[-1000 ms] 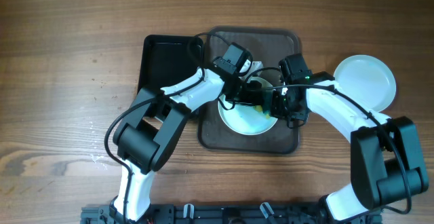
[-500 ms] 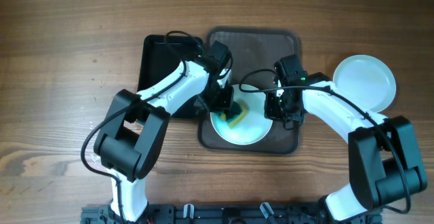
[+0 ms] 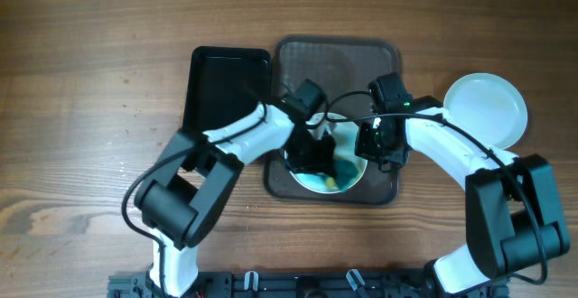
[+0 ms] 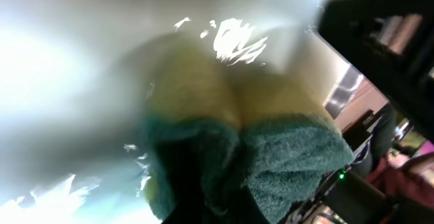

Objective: Clean dirty plates on tray and stack at the side

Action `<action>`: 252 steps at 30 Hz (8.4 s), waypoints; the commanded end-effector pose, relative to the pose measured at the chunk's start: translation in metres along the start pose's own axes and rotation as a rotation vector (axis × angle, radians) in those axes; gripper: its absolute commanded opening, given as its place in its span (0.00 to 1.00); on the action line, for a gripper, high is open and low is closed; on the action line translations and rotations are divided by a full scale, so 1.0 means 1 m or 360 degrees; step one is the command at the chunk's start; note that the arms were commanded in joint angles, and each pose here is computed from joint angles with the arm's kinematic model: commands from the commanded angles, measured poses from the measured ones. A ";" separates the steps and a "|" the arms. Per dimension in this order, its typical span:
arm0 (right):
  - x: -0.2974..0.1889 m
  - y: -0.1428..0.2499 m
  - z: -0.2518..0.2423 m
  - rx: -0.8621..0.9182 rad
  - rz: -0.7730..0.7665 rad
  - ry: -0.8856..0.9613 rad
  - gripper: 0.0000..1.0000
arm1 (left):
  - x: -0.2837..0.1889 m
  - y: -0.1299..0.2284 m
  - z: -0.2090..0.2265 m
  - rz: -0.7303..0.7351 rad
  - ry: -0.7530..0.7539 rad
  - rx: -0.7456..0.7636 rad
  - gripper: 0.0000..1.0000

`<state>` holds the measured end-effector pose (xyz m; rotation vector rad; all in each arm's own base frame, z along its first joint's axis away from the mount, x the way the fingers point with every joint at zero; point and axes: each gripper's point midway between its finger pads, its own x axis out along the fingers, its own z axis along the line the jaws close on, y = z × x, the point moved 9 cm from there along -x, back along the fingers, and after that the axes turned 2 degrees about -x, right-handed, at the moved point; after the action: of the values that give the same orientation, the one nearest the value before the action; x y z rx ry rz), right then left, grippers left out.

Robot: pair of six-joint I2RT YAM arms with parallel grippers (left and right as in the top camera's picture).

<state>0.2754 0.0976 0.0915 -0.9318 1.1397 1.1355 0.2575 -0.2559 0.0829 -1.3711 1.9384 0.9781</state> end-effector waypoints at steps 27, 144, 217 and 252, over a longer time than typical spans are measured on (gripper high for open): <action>0.006 -0.004 -0.003 0.0093 -0.0042 0.0038 0.04 | -0.062 -0.025 0.064 -0.0623 -0.1043 -0.0009 0.04; -0.138 -0.066 -0.267 0.1283 -0.0413 0.0026 0.20 | -0.310 0.107 0.133 -0.1561 -0.0422 -0.0947 1.00; -0.241 0.128 -0.036 -0.1267 -0.2173 -0.0576 0.99 | -0.310 0.107 0.133 -0.1561 -0.0422 -0.0947 1.00; -0.104 0.102 -0.084 -0.0469 -0.2337 -0.0551 1.00 | -0.295 0.131 0.094 -0.1644 -0.0485 -0.0691 1.00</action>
<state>0.1551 0.0183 0.1762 -1.3492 -0.1667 0.1971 0.2572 0.0317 0.2714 -2.0204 0.6215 1.1265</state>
